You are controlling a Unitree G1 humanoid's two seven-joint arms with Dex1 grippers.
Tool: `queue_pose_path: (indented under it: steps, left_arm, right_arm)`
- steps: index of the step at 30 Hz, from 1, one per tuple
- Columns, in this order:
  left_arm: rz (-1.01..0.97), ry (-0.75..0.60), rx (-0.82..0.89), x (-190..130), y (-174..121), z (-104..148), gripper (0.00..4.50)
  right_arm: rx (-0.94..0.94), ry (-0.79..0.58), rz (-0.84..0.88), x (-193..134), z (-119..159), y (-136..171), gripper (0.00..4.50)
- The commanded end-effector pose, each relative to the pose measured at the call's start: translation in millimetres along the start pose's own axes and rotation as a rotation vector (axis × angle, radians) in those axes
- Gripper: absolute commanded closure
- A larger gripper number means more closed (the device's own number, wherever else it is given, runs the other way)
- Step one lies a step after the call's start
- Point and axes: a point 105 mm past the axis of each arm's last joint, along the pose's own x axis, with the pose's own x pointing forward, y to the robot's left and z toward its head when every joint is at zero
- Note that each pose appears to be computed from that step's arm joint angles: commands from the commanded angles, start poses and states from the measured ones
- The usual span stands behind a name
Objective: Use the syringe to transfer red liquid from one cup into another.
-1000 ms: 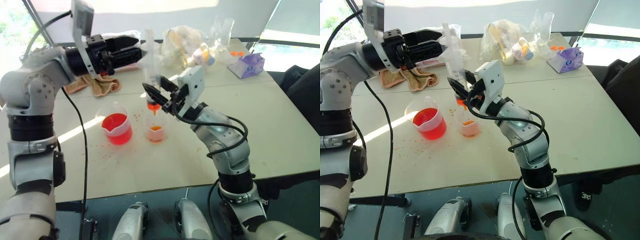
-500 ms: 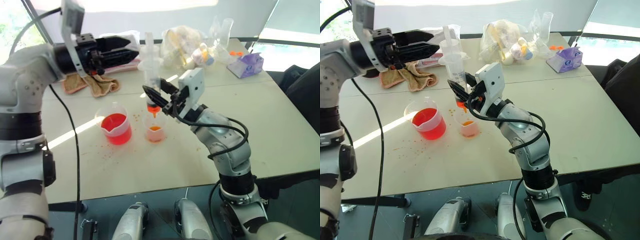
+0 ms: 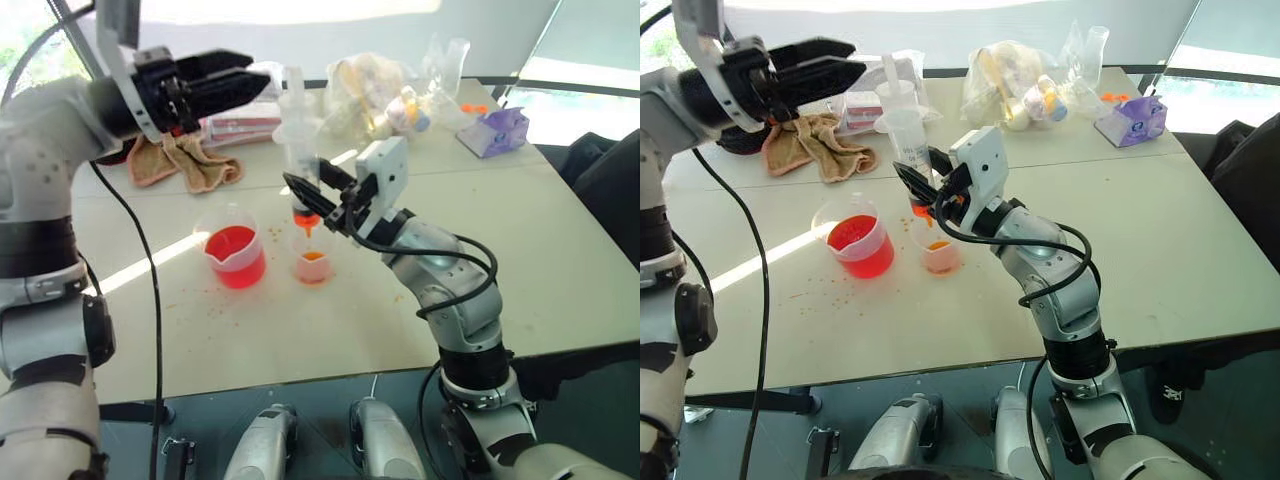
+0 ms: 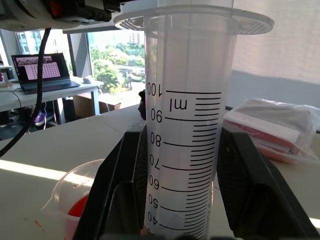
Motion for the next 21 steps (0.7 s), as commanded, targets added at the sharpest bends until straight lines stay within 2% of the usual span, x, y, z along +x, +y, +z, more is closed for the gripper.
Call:
queue_pose_path:
  steps: [1,8,13,21]
  left_arm:
    - [-0.033,-0.047,0.024,0,-9,18,1.6]
    - [-0.093,-0.01,-0.003,8,-20,6,1.6]
    - [-0.102,0.003,-0.017,13,-19,0,1.6]
    - [-0.108,0.058,-0.041,31,-10,-25,1.6]
  right_arm:
    - [-0.021,-0.059,0.027,3,17,6,3.14]
    - [-0.026,-0.06,0.031,4,17,6,3.14]
    - [-0.028,-0.061,0.033,4,18,7,3.14]
    - [-0.035,-0.062,0.035,5,18,7,3.14]
